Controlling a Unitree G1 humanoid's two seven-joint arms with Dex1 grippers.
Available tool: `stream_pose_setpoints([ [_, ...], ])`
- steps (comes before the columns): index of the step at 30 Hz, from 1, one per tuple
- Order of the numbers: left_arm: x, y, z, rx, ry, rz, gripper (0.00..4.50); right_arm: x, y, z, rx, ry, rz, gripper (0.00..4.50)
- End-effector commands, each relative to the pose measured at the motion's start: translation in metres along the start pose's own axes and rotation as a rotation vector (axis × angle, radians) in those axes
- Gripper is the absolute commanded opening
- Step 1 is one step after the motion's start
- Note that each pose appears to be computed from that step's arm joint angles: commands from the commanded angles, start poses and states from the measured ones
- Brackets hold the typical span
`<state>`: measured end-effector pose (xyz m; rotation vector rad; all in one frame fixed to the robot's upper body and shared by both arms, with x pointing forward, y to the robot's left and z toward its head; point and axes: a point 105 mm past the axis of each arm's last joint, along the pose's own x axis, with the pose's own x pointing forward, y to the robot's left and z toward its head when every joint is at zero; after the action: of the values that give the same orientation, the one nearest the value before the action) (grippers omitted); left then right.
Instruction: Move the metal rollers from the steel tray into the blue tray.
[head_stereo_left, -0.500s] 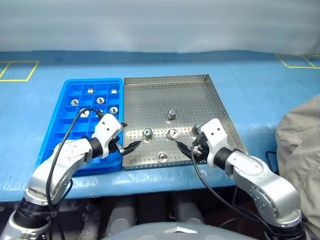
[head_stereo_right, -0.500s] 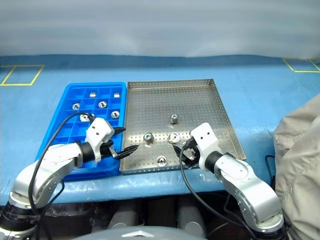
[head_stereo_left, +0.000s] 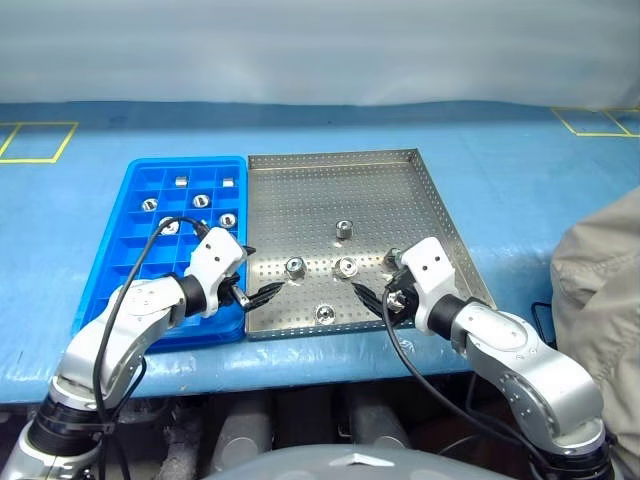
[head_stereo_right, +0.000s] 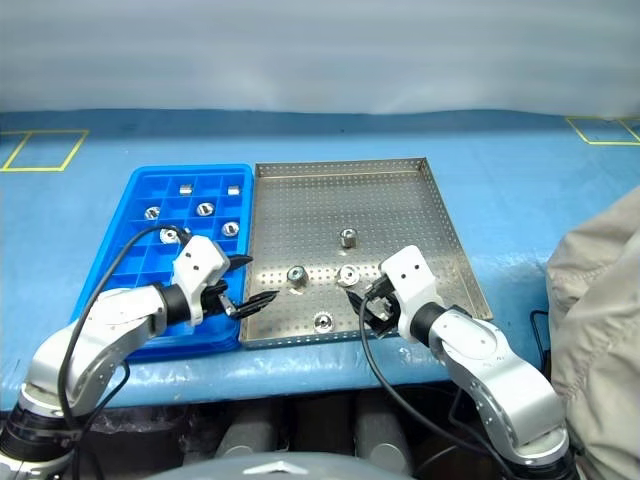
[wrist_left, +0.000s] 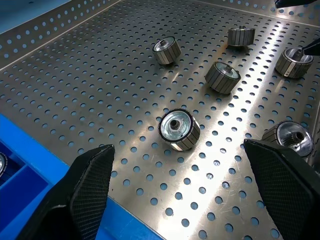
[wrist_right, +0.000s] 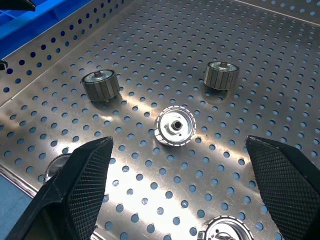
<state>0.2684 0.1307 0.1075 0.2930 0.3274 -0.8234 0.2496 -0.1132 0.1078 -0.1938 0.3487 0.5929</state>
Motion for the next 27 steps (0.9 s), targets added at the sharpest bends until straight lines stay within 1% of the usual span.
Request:
stream_pose_setpoints([
  [1,0.000,0.000,0.007,0.020,-0.024,-0.005,4.50,-0.004,0.003,0.015,-0.045,-0.064,0.000,4.47],
  [18,0.001,-0.002,0.010,0.036,-0.029,-0.026,4.50,-0.005,0.008,0.013,-0.054,-0.061,0.013,4.47],
  [21,0.002,-0.002,0.016,0.058,-0.047,-0.042,4.50,-0.004,0.008,0.013,-0.053,-0.062,0.012,4.47],
  [24,0.004,-0.001,0.035,0.126,-0.086,-0.091,4.50,-0.005,0.008,0.013,-0.053,-0.064,0.006,4.47],
  [27,0.010,0.003,0.041,0.183,-0.062,-0.131,4.50,-0.005,0.008,0.013,-0.052,-0.069,0.000,4.47],
])
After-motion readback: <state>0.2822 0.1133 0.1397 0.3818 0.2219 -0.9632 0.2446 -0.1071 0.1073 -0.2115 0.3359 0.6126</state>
